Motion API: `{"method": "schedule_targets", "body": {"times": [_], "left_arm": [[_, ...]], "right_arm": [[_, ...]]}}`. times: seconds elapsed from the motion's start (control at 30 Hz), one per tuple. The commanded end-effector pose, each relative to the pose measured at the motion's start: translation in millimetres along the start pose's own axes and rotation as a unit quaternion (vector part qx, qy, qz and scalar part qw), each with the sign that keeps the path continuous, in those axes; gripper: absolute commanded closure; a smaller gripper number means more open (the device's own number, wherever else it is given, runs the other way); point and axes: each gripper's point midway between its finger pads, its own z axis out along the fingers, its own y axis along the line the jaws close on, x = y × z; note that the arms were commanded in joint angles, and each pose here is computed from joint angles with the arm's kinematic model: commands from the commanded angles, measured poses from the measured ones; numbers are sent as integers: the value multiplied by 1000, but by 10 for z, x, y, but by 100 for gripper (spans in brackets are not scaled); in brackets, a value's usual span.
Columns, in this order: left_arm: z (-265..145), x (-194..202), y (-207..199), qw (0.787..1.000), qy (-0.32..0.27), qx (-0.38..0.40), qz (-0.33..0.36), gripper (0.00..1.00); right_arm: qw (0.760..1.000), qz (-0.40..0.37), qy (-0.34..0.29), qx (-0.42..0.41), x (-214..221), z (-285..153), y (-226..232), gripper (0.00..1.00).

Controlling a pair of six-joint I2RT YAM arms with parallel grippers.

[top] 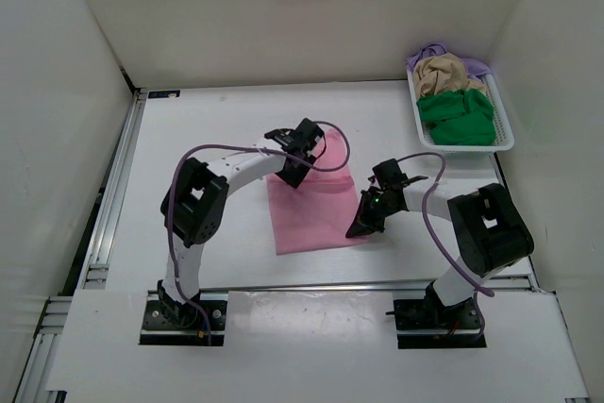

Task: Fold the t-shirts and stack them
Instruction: Fold the folded rectangular tshirt in 1/3 of the way

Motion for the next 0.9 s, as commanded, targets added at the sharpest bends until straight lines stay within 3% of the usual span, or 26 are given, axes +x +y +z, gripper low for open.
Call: {"method": "schedule_targets", "body": {"times": [0.0, 0.17, 0.27, 0.4, 0.43, 0.53, 0.63, 0.67, 0.77, 0.87], "left_arm": [[-15, -238, 306, 999, -24, -32, -34, 21], [164, -121, 617, 996, 3, -63, -57, 21], [38, -126, 708, 997, 1, -42, -71, 20], [-386, -136, 831, 995, -17, 11, -95, 18], [-465, -105, 790, 995, -17, 29, -94, 18], [-774, 112, 496, 988, -8, 128, -88, 18], [-930, 629, -60, 972, 30, 226, -56, 18], [-844, 1000, -251, 967, 69, 242, -42, 18], [-807, 1411, -589, 958, 92, 272, -8, 18], [-839, 1402, -749, 950, 77, 303, -1, 18]], "right_arm": [[999, -3, 16, 50, 137, 23, -236, 100], [999, -21, 16, 43, 79, -28, -140, 100], [998, -43, 6, 34, 34, -159, -16, 99], [994, -85, -47, 41, -165, -491, 212, 65], [992, -96, -65, 41, -245, -590, 302, 50], [987, -112, -87, 74, -276, -775, 259, 34], [987, -109, -79, 84, -240, -798, 134, 31], [989, -100, -72, 83, -215, -784, 89, 31], [992, -83, -43, 85, -138, -611, -74, 31], [994, -72, -21, 74, -109, -439, -119, 34]]}}
